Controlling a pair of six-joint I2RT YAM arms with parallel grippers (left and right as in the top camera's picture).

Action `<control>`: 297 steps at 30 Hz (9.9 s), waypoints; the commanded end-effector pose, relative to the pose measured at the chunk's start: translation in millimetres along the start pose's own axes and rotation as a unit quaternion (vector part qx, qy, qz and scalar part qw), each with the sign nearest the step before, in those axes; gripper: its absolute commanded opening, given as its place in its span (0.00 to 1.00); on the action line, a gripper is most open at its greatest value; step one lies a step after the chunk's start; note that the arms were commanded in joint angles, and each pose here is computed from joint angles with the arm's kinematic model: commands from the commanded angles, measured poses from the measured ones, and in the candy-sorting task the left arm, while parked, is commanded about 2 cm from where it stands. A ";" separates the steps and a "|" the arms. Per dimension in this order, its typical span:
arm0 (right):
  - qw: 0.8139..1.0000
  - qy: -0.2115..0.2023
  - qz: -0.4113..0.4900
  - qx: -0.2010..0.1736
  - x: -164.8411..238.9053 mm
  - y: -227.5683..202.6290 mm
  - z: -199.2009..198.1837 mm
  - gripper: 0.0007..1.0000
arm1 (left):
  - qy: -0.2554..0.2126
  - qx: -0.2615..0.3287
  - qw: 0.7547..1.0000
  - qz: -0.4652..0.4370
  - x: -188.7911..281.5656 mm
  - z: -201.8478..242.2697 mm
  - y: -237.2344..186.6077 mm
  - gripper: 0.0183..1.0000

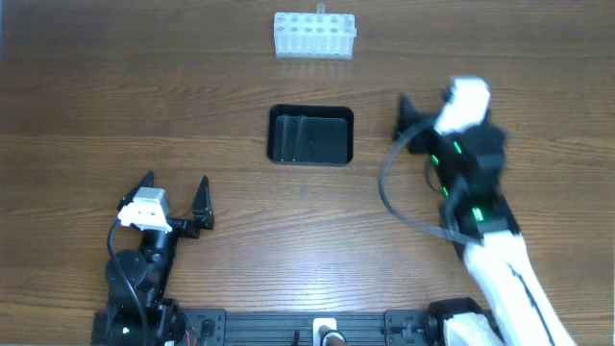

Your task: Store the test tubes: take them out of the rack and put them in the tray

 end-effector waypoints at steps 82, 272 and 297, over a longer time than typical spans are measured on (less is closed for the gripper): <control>0.988 -0.139 0.064 0.017 -296.2 -42.2 131.6 0.33 | -0.003 -0.005 1.000 0.000 0.2 -0.3 -1.3 1.00; 0.985 -0.138 0.092 0.044 -253.0 -18.8 81.8 0.07 | -0.003 -0.005 1.000 0.000 0.2 -0.3 -1.3 1.00; 0.990 -0.096 0.099 -0.039 -92.5 72.1 150.8 0.08 | -0.003 -0.005 1.000 0.000 0.2 -0.3 -1.3 1.00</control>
Point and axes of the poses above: each gripper's point midway between its finger pads, its own x axis back along the fingers, its own z axis along the line the jaws close on, y = z × x, the point moved 8 cm from there along x, back along the fingers, and after that the axes turned 12 degrees about -x, right-handed, at the moved point
